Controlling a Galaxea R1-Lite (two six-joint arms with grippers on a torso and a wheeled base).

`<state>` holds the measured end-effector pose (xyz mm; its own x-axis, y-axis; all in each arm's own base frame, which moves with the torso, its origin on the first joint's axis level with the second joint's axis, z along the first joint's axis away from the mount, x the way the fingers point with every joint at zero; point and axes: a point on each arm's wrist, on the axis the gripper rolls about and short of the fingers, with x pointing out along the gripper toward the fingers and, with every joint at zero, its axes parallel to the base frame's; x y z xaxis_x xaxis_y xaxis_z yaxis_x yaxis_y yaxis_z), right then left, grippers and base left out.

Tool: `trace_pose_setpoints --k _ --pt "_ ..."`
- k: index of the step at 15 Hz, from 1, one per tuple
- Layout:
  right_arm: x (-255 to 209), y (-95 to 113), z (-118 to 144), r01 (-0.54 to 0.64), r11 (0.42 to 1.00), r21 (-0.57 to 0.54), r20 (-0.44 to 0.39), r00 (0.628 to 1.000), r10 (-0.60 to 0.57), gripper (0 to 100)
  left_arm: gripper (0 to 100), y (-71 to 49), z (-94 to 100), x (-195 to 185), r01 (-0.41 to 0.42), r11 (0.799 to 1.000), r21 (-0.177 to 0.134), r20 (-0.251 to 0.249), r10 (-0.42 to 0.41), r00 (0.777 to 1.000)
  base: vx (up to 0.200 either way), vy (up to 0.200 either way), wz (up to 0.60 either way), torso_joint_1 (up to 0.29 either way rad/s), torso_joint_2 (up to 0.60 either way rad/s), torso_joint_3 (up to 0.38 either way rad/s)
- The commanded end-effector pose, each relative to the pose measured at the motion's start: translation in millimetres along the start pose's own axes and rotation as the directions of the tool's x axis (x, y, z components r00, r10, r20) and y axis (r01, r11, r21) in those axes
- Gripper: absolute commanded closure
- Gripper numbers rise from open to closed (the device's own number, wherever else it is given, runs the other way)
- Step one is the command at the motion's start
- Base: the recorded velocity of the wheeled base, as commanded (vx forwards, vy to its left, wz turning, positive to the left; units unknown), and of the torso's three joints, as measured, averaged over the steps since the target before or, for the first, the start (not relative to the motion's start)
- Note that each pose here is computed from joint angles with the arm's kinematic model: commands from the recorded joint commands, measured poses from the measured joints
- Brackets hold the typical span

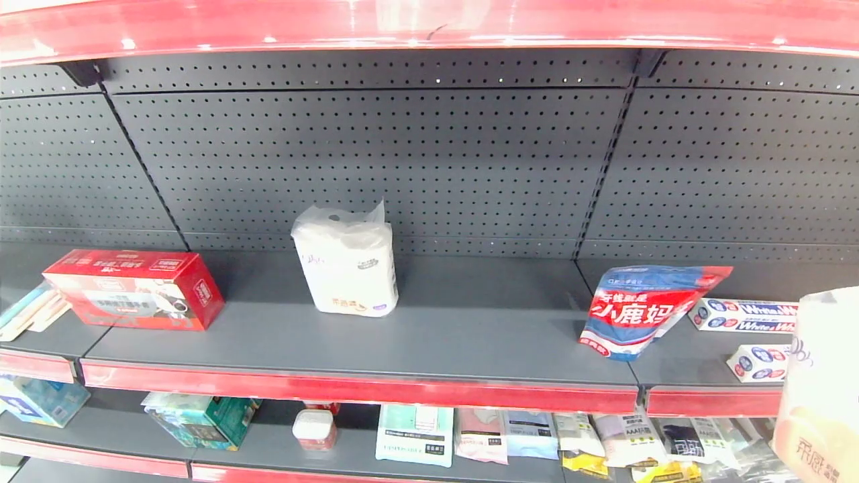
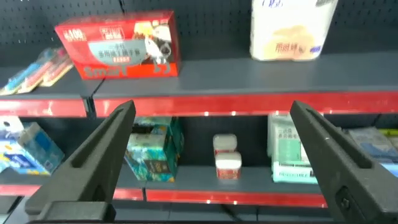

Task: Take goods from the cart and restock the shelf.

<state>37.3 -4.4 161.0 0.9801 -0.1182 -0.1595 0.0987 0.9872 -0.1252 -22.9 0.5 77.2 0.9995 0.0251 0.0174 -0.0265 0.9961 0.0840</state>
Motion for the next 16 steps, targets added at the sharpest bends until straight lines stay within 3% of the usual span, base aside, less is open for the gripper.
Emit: trace_pose_setpoints --k 1,2,3,5,6,7,8,9,10,11,12,13,15,16 --pt "-3 -1 7 0.004 1.000 -0.002 0.034 0.999 -0.004 100 0 0.0 -0.2 0 -0.001 1.000 -0.002 -0.002 0.001 1.000 0.000 0.000 0.00 0.000 0.00 0.000" --pt "-2 -1 8 0.004 1.000 -0.002 0.033 0.999 -0.004 100 0 0.3 8.2 -1 0.018 1.000 -0.003 0.010 -0.018 1.000 0.000 0.000 0.00 0.000 0.00 0.000" --pt "-1 -1 8 0.001 1.000 -0.003 0.025 1.000 -0.001 100 0 3.3 48.9 6 0.078 0.996 -0.044 -0.003 -0.078 0.997 0.000 0.000 0.00 0.000 0.00 0.000" --pt "0 0 4 -0.005 1.000 -0.005 0.009 1.000 0.005 100 0 6.1 117.5 35 0.172 0.965 -0.198 -0.028 -0.181 0.983 0.000 0.000 0.00 0.000 0.00 0.000" --pt "1 0 3 -0.006 1.000 -0.003 0.003 1.000 0.006 100 0 5.4 115.9 47 0.136 0.973 -0.184 -0.093 -0.155 0.983 0.000 0.000 0.00 0.000 0.00 0.000" --pt "1 0 3 -0.006 1.000 -0.003 0.005 1.000 0.006 100 0 7.6 114.2 68 -0.011 0.990 -0.142 -0.201 -0.018 0.979 0.000 0.000 0.00 0.000 0.00 0.000" --pt "0 0 3 -0.005 1.000 -0.003 0.009 1.000 0.005 100 0 10.5 115.7 84 -0.110 0.987 -0.115 -0.248 0.079 0.966 0.000 0.000 0.00 0.000 0.00 0.000" --pt "-1 0 3 -0.005 1.000 -0.003 0.011 1.000 0.005 100 0 16.9 119.1 117 -0.213 0.972 -0.100 -0.261 0.181 0.948 0.000 0.000 0.00 0.000 0.00 0.000" --pt "0 0 3 -0.004 1.000 -0.001 0.007 1.000 0.004 100 0 21.3 117.7 134 -0.240 0.967 -0.081 -0.260 0.212 0.942 0.000 0.000 0.00 0.000 0.00 0.000" --pt "0 0 3 -0.006 1.000 -0.003 0.005 1.000 0.006 100 0 24.2 109.9 156 -0.215 0.976 -0.024 -0.304 0.197 0.932 0.000 0.000 0.00 0.000 0.00 0.000" --pt "1 0 3 -0.006 1.000 -0.003 0.003 1.000 0.006 100 0 26.3 106.0 167 -0.169 0.986 -0.009 -0.316 0.158 0.936 0.000 0.000 0.00 0.000 0.00 0.000" --pt "1 0 3 -0.006 1.000 -0.003 0.000 1.000 0.006 100 0 31.2 97.8 185 -0.019 1.000 -0.001 -0.328 0.018 0.945 0.000 0.000 0.00 0.000 0.00 0.000" --pt "1 0 2 -0.006 1.000 -0.003 0.000 1.000 0.006 100 0 42.9 81.8 203 0.163 0.986 0.035 -0.363 -0.139 0.921 0.000 0.000 0.00 0.000 0.00 0.000" --pt "1 0 2 -0.005 1.000 -0.002 0.000 1.000 0.005 100 0 53.4 76.2 215 0.235 0.971 0.041 -0.353 -0.206 0.913 0.000 0.000 0.00 0.000 0.00 0.000"
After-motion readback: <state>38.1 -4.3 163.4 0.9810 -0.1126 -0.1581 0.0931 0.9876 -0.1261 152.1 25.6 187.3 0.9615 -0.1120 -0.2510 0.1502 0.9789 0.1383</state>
